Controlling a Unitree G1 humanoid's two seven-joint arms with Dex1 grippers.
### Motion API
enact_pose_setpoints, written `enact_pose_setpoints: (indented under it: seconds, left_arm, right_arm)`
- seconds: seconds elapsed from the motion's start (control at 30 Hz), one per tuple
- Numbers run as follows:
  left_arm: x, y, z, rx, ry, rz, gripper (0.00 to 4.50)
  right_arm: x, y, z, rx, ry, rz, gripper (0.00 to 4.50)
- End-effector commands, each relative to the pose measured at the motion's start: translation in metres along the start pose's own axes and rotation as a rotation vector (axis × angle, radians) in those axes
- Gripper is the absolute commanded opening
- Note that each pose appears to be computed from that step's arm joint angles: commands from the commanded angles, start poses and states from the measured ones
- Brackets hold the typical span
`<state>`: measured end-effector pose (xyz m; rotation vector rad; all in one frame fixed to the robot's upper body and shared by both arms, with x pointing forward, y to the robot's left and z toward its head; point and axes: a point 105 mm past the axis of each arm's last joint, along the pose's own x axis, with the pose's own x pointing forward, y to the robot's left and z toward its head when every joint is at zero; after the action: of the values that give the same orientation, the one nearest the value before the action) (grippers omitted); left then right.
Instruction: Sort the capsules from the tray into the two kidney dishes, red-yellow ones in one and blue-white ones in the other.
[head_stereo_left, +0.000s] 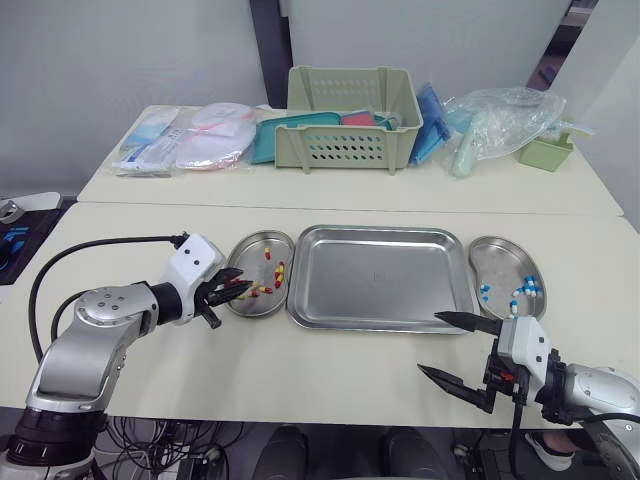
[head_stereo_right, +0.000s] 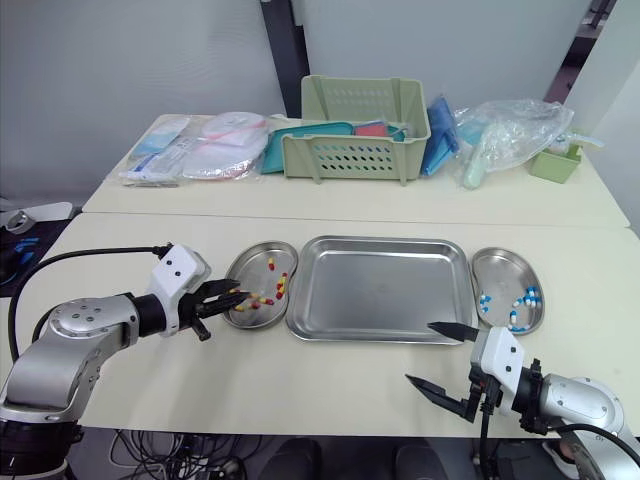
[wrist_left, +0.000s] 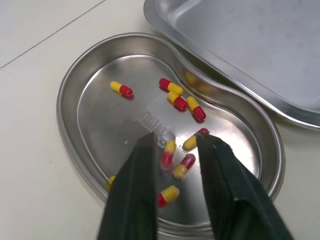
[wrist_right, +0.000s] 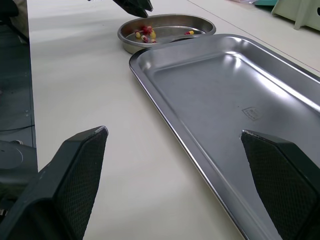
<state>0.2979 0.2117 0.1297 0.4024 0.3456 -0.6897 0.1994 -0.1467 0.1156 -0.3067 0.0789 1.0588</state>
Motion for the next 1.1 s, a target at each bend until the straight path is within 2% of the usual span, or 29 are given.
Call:
enact_pose_setpoints:
  seconds: [0.03,0.23,0.47,0.77,1.03,1.1]
  left_arm:
    - [-0.008,0.005,0.016,0.022,-0.044,0.015,2.6]
    - [-0.015,0.008,0.02,0.015,-0.052,0.02,4.48]
    - [-0.022,0.004,0.026,-0.025,-0.108,-0.051,4.48]
    - [-0.038,0.02,0.021,-0.042,-0.147,-0.029,4.48]
    - [-0.075,0.04,-0.013,-0.035,-0.083,0.114,4.48]
    - [-0.086,0.046,-0.028,-0.037,-0.046,0.173,4.48]
  right_arm:
    - [0.001,0.002,0.01,-0.037,-0.04,0.012,4.5]
    - [0.002,0.001,0.01,-0.041,-0.041,0.009,4.5]
    - [0.003,0.0,0.011,-0.049,-0.037,0.01,4.5]
    - [0.0,-0.003,0.012,-0.062,-0.027,-0.014,4.5]
    - [-0.026,-0.017,0.013,-0.031,0.03,-0.085,4.5]
    - [-0.042,-0.026,0.01,-0.014,0.074,-0.114,4.5]
